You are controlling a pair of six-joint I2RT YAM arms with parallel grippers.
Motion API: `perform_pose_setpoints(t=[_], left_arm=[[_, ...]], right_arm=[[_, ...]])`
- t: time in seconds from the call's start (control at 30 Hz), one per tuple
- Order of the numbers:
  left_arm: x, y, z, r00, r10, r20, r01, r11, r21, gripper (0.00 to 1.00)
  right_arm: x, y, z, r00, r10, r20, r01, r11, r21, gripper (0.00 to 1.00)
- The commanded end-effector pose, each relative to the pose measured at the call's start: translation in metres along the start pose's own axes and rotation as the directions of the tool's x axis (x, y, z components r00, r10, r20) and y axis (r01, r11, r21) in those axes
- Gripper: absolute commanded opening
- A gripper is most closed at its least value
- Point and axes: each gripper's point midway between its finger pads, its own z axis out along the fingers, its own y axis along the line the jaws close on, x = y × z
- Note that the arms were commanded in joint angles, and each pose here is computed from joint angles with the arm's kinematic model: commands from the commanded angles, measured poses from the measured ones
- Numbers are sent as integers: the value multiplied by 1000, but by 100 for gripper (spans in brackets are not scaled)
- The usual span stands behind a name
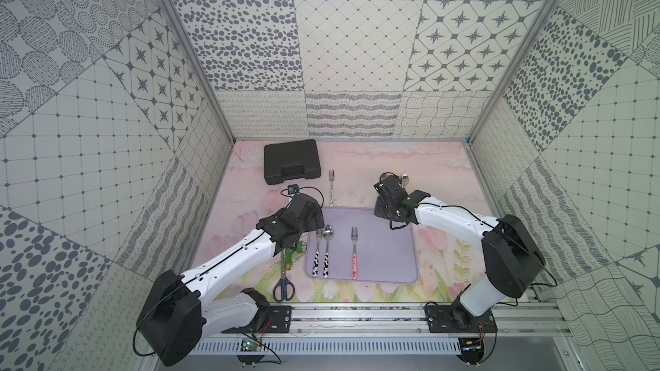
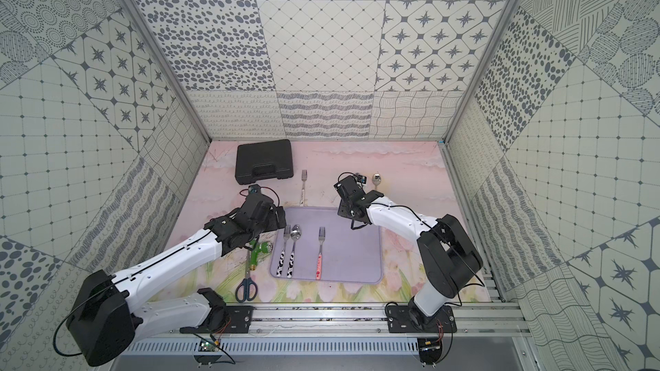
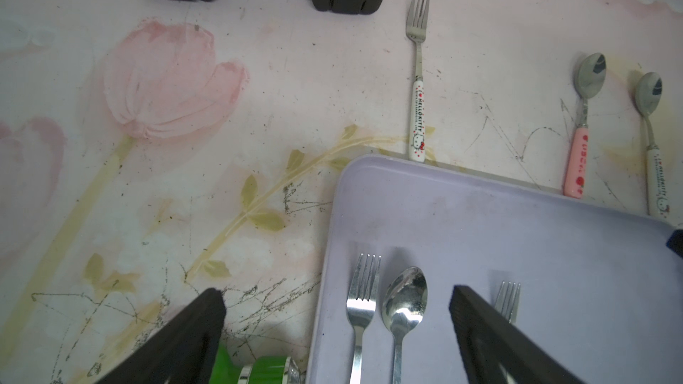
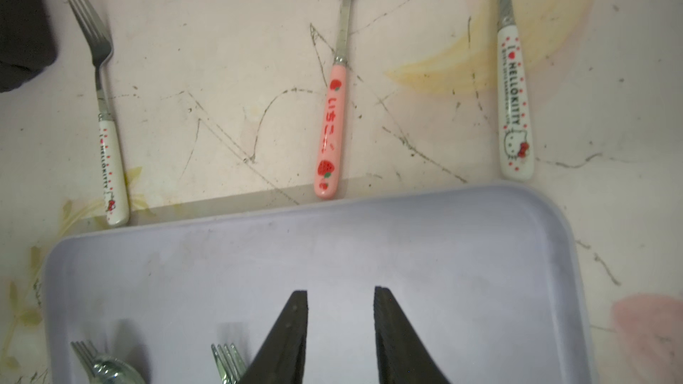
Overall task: Set the spoon and fork side by side
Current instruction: Place the fork on the tray, then pick up the spoon from the center of the board.
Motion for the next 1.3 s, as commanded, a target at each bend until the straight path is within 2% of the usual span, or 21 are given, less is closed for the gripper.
perform_pose_setpoints(t=[0.0,0.2,0.5,0.9,1.03,1.27], left_arm=[[-1,6,1,1000,2,6,-2,1000,-26,100],[-1,6,1,1000,4,6,-4,1000,-27,100],[0,6,2,1000,7,4,-7,1000,-25,99],[-2,7,-1,1000,9,14,-8,1000,-30,100],[-2,7,-1,1000,9,12,-8,1000,-29,99],[-3,8,-2,1000,7,17,-7,1000,-29,99]], right_arm=[[-15,2,15,999,-41,-17,41,999,-5,34],[-33,3,42,998,-39,-44,40,999,5,33],[-48,8,65,996,-58,-69,60,998,22,34],[-48,7,91,990,-75,-118,86,992,89,32],[-48,6,96,988,-82,-127,95,990,101,29],[-47,7,101,985,-95,-142,111,988,110,15]])
